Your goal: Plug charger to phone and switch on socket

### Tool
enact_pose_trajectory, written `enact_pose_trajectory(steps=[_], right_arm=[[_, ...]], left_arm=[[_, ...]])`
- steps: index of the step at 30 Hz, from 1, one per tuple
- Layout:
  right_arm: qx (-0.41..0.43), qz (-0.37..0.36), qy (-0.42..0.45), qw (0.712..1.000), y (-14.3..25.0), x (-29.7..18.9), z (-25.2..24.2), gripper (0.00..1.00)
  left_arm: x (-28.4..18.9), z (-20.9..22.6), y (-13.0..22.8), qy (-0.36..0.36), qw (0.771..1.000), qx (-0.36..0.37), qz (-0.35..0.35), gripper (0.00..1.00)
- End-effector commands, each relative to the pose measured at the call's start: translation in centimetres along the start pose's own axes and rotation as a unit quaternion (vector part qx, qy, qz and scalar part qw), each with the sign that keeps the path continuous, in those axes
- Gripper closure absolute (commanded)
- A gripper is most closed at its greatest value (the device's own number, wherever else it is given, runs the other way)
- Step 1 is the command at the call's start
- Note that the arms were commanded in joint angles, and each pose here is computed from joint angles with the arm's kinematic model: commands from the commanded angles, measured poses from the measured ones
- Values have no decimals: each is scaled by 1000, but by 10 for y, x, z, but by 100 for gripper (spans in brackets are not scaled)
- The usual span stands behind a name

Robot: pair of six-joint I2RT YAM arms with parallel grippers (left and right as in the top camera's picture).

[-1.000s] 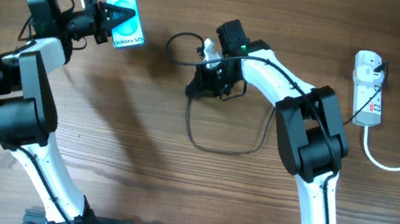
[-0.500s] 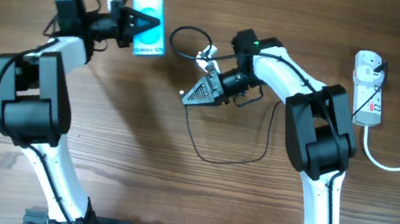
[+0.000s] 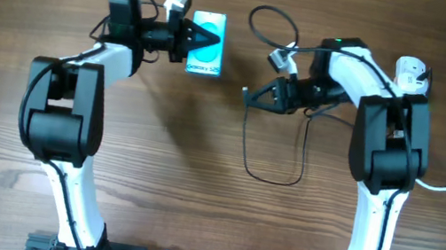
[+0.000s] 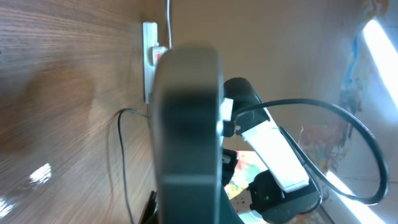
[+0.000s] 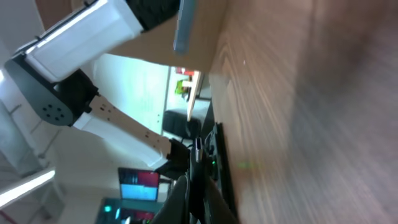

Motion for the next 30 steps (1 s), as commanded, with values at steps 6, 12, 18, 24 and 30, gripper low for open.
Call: enact_pose_trajectory(steps=[6, 12, 18, 24, 30], right_arm=[[-55, -56, -15, 997, 17, -3, 3, 95], [-52, -67, -23, 996, 17, 2, 4, 95], [-40, -50, -41, 997, 17, 22, 2, 95], [-8, -29, -56, 998, 12, 37, -9, 95], [4, -24, -60, 998, 7, 39, -14, 95]], left_arm=[[40, -12, -3, -16, 998, 0, -62, 96], [37, -18, -8, -9, 996, 27, -88, 96], [39, -19, -8, -10, 995, 47, -89, 96], [39, -19, -8, -10, 995, 47, -88, 96], [39, -18, -5, -11, 995, 62, -74, 96]])
Point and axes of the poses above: each gripper's point midway between its finger pads, its own x axis out along the fingers, its own z axis along the line the jaws close on, y = z × x, the point moved 9 cm from there along -x, back along the fingers, and after that the axes turned 14 degrees about -x, right-handed, at the moved point
